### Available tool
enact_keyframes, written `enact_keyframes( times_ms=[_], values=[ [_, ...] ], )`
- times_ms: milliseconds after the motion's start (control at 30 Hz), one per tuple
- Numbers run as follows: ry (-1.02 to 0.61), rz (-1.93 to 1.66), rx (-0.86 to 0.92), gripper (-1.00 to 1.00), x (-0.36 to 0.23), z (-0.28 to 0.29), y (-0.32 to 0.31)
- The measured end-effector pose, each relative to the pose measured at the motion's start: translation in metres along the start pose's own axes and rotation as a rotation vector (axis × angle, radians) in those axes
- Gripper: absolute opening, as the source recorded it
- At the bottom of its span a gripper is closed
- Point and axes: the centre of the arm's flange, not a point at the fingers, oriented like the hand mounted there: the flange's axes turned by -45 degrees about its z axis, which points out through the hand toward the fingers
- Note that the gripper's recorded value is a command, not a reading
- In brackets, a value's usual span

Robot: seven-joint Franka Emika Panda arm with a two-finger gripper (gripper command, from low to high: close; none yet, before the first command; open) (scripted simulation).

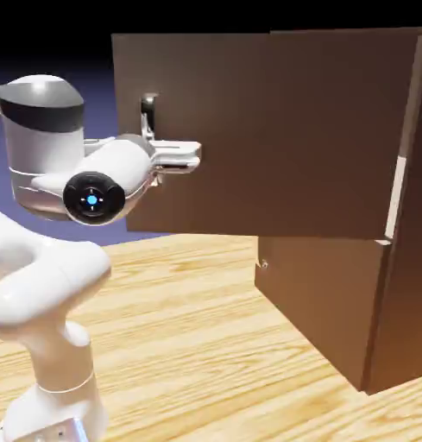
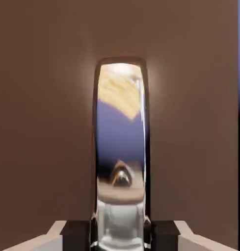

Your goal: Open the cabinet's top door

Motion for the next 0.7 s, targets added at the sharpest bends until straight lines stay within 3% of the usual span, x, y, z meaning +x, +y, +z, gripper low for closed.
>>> enact_keyframes(
  times_ms=[700],
  values=[
    [0.000, 0.000, -0.398, -1.00, 0.000, -0.160, -0.091]
  ],
)
